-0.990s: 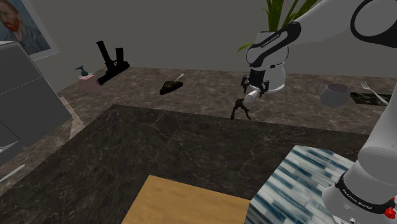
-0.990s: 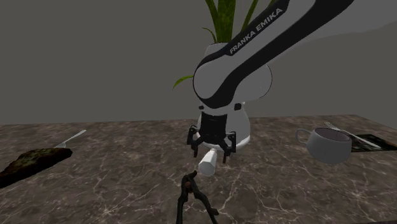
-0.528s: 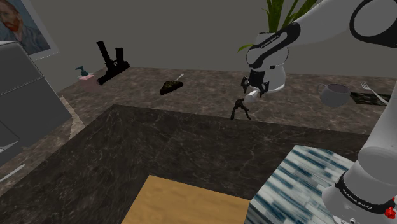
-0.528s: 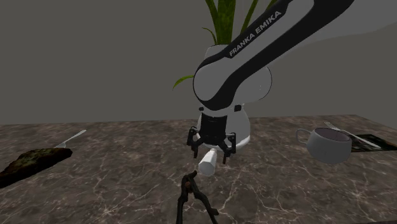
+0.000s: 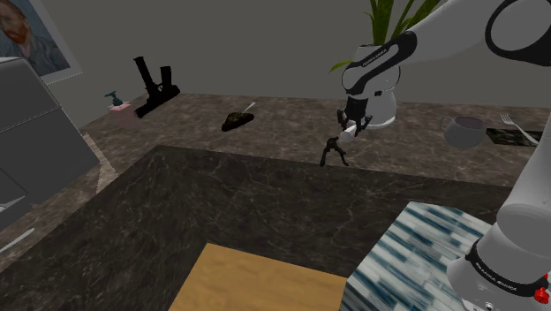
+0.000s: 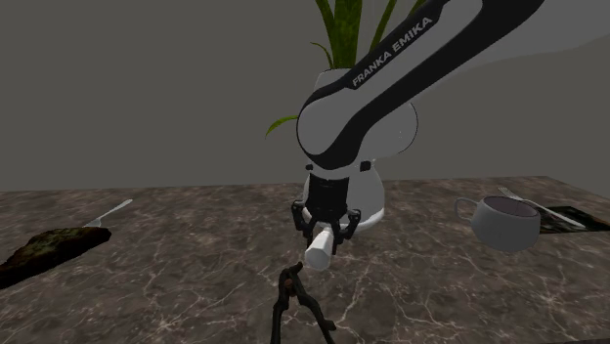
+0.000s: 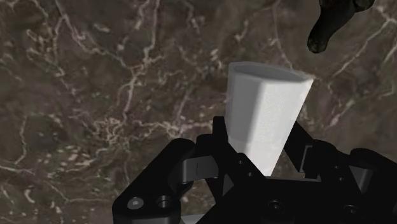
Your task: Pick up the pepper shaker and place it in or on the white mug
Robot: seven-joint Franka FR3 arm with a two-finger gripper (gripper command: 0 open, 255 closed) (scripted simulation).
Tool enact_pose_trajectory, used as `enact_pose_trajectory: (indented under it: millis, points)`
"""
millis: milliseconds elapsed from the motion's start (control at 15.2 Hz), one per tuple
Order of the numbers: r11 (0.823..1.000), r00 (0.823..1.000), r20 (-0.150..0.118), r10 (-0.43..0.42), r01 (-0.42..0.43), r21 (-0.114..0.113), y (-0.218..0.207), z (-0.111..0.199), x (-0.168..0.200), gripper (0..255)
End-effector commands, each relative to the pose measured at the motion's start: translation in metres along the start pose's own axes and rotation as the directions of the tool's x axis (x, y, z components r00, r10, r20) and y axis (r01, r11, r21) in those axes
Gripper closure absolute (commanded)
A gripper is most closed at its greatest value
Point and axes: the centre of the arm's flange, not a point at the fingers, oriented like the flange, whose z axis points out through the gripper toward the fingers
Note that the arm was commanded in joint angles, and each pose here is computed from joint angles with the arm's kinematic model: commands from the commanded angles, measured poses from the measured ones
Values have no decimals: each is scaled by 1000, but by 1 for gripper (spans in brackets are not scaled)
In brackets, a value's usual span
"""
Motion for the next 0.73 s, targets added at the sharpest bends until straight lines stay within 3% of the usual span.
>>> enact_pose_trajectory:
  millis: [0,660]
  points:
    - [1000,1000,0,0,0,0,0,0,0,255]
    - [1000,1000,0,0,0,0,-3,-47,-2,255]
